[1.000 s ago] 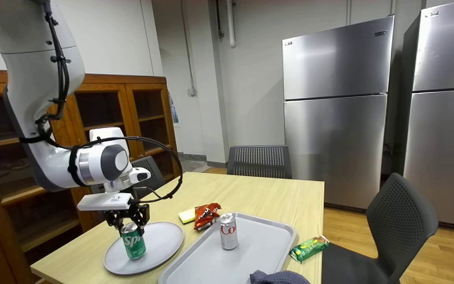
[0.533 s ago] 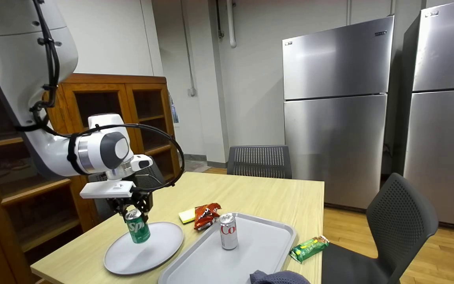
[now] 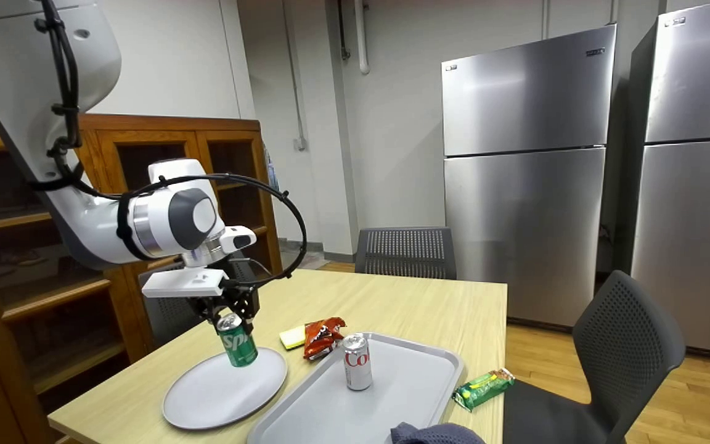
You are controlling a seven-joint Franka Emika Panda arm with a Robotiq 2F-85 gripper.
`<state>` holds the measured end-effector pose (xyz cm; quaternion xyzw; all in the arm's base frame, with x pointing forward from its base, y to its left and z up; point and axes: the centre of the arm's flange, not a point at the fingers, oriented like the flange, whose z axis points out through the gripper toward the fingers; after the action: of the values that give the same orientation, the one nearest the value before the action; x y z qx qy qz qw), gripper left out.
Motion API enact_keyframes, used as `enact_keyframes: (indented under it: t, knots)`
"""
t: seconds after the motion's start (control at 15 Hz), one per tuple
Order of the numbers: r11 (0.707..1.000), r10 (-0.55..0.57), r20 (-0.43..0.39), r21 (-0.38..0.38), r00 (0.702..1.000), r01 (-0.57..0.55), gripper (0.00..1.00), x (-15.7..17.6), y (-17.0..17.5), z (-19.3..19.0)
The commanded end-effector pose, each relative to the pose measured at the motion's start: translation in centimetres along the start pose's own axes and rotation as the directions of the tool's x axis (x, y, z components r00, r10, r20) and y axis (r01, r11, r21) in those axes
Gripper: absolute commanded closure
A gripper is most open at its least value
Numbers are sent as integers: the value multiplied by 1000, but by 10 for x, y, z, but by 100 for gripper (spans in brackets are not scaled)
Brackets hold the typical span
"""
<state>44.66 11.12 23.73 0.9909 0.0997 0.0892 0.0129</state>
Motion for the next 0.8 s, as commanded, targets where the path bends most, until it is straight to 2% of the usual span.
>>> enact_keyframes:
  t: [0.0, 0.73]
  knots:
    - [997, 66, -33, -43, 997, -67, 62, -16, 25, -27]
    - [960, 253, -62, -111, 965, -259, 62, -48, 107, -43]
